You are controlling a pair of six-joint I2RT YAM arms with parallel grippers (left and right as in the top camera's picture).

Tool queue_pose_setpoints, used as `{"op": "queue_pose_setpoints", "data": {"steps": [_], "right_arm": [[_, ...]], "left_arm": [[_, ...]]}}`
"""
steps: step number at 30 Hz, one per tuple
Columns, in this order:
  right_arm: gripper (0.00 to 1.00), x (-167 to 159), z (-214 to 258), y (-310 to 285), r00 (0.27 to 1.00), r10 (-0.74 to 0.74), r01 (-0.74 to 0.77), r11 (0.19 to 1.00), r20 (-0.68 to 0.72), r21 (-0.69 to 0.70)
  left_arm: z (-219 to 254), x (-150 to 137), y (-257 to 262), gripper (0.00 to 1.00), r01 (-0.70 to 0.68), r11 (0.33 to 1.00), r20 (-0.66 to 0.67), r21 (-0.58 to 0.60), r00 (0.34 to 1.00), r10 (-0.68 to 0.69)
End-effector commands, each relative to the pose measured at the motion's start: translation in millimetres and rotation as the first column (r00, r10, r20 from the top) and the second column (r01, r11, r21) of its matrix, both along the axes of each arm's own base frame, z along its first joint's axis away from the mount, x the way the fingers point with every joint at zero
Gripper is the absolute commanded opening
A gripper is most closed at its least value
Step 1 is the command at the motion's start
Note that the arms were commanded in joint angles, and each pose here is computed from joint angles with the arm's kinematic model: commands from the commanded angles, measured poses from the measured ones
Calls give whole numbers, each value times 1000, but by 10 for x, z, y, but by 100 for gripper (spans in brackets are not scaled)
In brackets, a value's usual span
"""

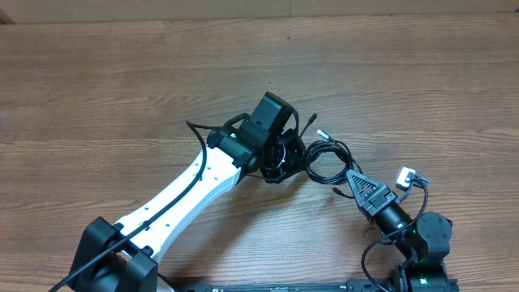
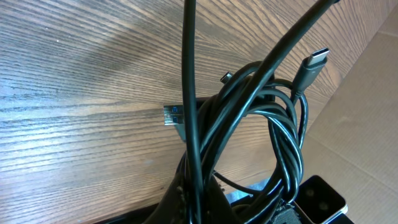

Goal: Untangle cables

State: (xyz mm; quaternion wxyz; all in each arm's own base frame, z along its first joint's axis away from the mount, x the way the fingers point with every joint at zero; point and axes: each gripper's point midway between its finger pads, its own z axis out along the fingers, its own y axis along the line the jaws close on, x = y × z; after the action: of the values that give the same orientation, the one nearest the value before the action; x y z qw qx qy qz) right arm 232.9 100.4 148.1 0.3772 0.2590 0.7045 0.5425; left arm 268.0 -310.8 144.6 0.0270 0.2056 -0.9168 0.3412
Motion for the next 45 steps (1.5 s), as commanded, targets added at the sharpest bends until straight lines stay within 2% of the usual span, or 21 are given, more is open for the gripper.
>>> {"op": "queue_pose_setpoints", "data": {"steps": [1, 2, 4, 5, 7, 8, 11, 17, 20, 23, 26, 36, 45], "right_arm": [[4, -21, -35, 31, 1000, 20, -20, 1000, 2, -8], [4, -16, -58, 19, 1000, 11, -11, 1000, -9, -9], [4, -9, -163, -21, 997, -20, 20, 1000, -70, 5], [4, -12, -224, -38, 993, -34, 36, 999, -110, 19], [4, -31, -353, -64, 979, -57, 68, 996, -196, 50], [4, -30, -349, -62, 979, -55, 67, 996, -196, 52], [4, -32, -353, -58, 971, -57, 81, 992, -230, 96], [4, -34, -364, -56, 954, -59, 115, 978, -295, 176], [4, -42, -376, -43, 945, -51, 121, 972, -322, 203], [4, -47, -393, -35, 942, -45, 120, 971, -334, 208], [4, -55, -411, -24, 936, -37, 119, 969, -349, 216], [4, -84, -411, 21, 930, -5, 102, 965, -368, 243], [4, -96, -408, 38, 930, 7, 91, 965, -368, 247]], "left_arm": [[177, 6, -69, 21, 36, 999, 53, -31, 998, -34], [174, 12, -65, 34, 41, 999, 62, -27, 997, -39], [156, 86, -7, 68, 48, 999, 107, 0, 993, -47], [146, 134, 32, 80, 67, 997, 148, 22, 987, -70], [142, 245, 113, 88, 140, 987, 254, 74, 955, -154], [147, 285, 139, 90, 188, 977, 305, 99, 929, -209], [163, 326, 150, 96, 333, 925, 431, 182, 819, -380], [142, 112, -5, 96, 566, 750, 535, 343, 539, -651], [126, -4, -103, 93, 617, 670, 549, 413, 419, -724], [79, -43, -132, 89, 607, 611, 529, 508, 340, -777], [41, -46, -127, 88, 578, 587, 504, 568, 320, -803], [-104, -71, -154, 84, 595, 561, 474, 576, 316, -822], [-261, -148, -303, 81, 662, 550, 481, 508, 312, -820]]}}
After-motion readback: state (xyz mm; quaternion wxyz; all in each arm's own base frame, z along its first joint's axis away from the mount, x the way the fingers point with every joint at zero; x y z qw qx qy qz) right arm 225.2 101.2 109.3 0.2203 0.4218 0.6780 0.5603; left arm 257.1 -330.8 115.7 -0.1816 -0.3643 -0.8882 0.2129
